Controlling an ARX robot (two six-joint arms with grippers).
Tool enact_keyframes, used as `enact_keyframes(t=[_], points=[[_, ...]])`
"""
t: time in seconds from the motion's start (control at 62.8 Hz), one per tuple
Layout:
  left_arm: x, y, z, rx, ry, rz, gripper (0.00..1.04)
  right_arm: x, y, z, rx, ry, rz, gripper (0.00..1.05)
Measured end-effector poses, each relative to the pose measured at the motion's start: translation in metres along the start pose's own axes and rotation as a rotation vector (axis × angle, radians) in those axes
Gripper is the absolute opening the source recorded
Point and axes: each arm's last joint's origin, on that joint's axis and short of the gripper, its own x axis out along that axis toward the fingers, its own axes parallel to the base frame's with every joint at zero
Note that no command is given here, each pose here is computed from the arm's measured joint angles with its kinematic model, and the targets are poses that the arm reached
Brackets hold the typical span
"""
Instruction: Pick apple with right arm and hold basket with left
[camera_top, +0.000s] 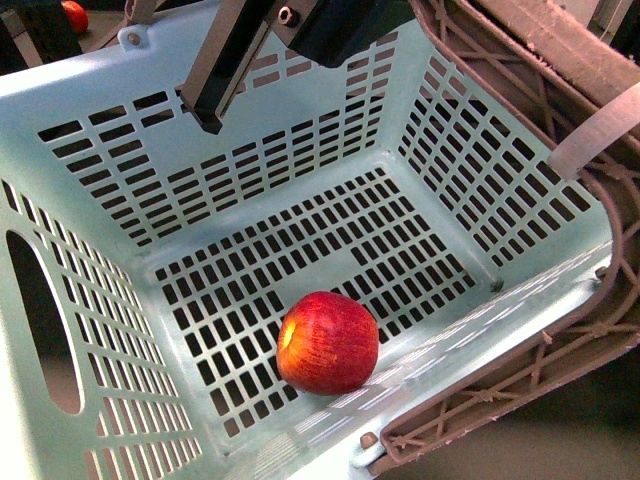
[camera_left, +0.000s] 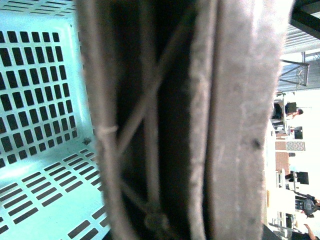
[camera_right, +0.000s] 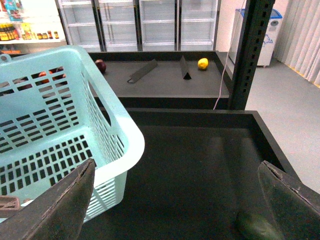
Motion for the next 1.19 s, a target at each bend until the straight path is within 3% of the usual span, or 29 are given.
enact_keyframes(t=[0.064, 0.175, 0.303, 0.478, 0.685, 0.924, 1.195], points=[[0.000, -0.001, -0.002, -0.011, -0.047, 0.029, 0.15, 0.000, 0.000, 0.000, 0.000, 0.000, 0.000, 0.96], [0.000, -0.001, 0.004, -0.149, -0.345, 0.163, 0.15, 0.000, 0.000, 0.000, 0.000, 0.000, 0.001, 0.96], [-0.003, 0.002, 0.015, -0.154, -0.523, 0.244, 0.15, 0.000, 0.000, 0.000, 0.000, -0.001, 0.000, 0.96], [-0.007, 0.019, 0.038, -0.256, -0.558, 0.258, 0.15, 0.000, 0.000, 0.000, 0.000, -0.001, 0.002, 0.96], [-0.019, 0.065, 0.072, -0.459, -0.636, 0.257, 0.15, 0.000, 0.000, 0.000, 0.000, -0.001, 0.000, 0.96], [-0.030, 0.106, 0.105, -0.543, -0.729, 0.290, 0.15, 0.000, 0.000, 0.000, 0.000, -0.001, 0.000, 0.96], [-0.020, 0.155, 0.116, -0.616, -0.643, 0.394, 0.15, 0.000, 0.000, 0.000, 0.000, -0.001, 0.000, 0.96]])
